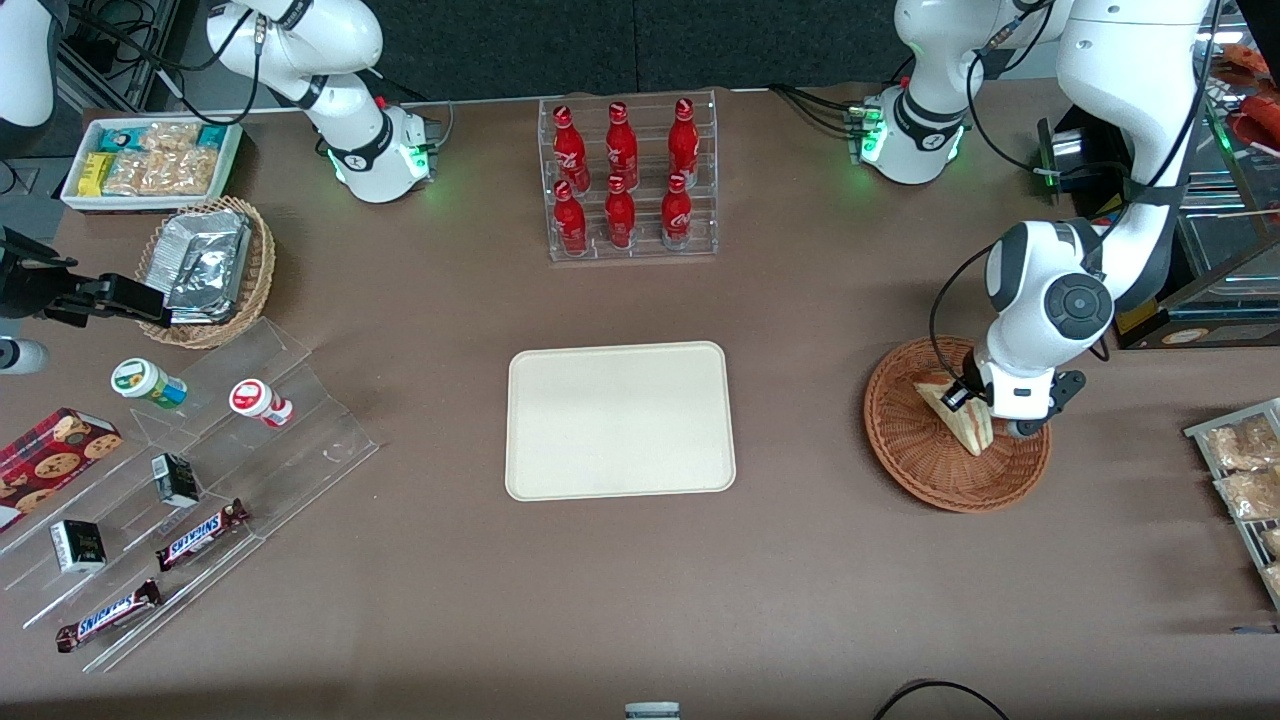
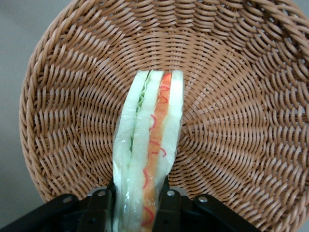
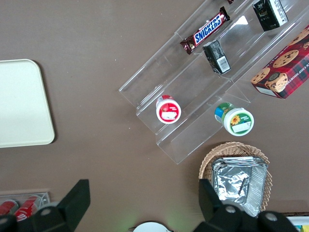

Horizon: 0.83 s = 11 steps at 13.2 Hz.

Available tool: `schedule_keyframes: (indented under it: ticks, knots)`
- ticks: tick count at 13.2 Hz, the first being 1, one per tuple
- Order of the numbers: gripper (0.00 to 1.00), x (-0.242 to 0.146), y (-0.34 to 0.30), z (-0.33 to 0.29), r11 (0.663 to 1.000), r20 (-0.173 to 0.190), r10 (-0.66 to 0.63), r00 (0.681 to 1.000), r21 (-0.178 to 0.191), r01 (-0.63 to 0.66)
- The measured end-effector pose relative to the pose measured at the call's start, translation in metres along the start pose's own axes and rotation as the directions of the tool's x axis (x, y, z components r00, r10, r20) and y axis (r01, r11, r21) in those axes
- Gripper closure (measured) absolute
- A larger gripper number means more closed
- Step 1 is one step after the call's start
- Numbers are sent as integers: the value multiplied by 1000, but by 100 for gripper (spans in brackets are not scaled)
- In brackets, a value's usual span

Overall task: Place sandwich from basket to tray
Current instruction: 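Close the left gripper on the sandwich and lift it, then carry the held sandwich over to the cream tray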

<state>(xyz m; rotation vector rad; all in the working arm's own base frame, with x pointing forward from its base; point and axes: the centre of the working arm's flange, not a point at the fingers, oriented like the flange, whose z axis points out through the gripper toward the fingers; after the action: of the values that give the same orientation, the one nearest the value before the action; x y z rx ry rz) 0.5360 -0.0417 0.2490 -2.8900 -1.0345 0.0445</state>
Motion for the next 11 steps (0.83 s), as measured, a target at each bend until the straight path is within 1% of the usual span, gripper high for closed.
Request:
schedule_keyframes:
  ticks: [1,2,3,4,5,6,7,9,11]
  knots:
    - [70,3,2,-5,1000,-2,0,1000,0,0]
    - [72,7,5,-15,1000,5,2,1000,13,-2]
    - [74,13,9,-31,999,18,7,1000,34,-8]
    - [77,20,16,-54,998,30,15,999,54,-17]
    - [83,26,24,-83,997,36,25,999,67,-27]
    - [84,30,34,-114,997,35,36,999,71,-39]
    - [84,30,44,-143,996,28,52,998,67,-54]
    - [84,15,71,-180,994,5,99,995,39,-100]
    - [84,-19,105,-196,986,-13,167,986,14,-167]
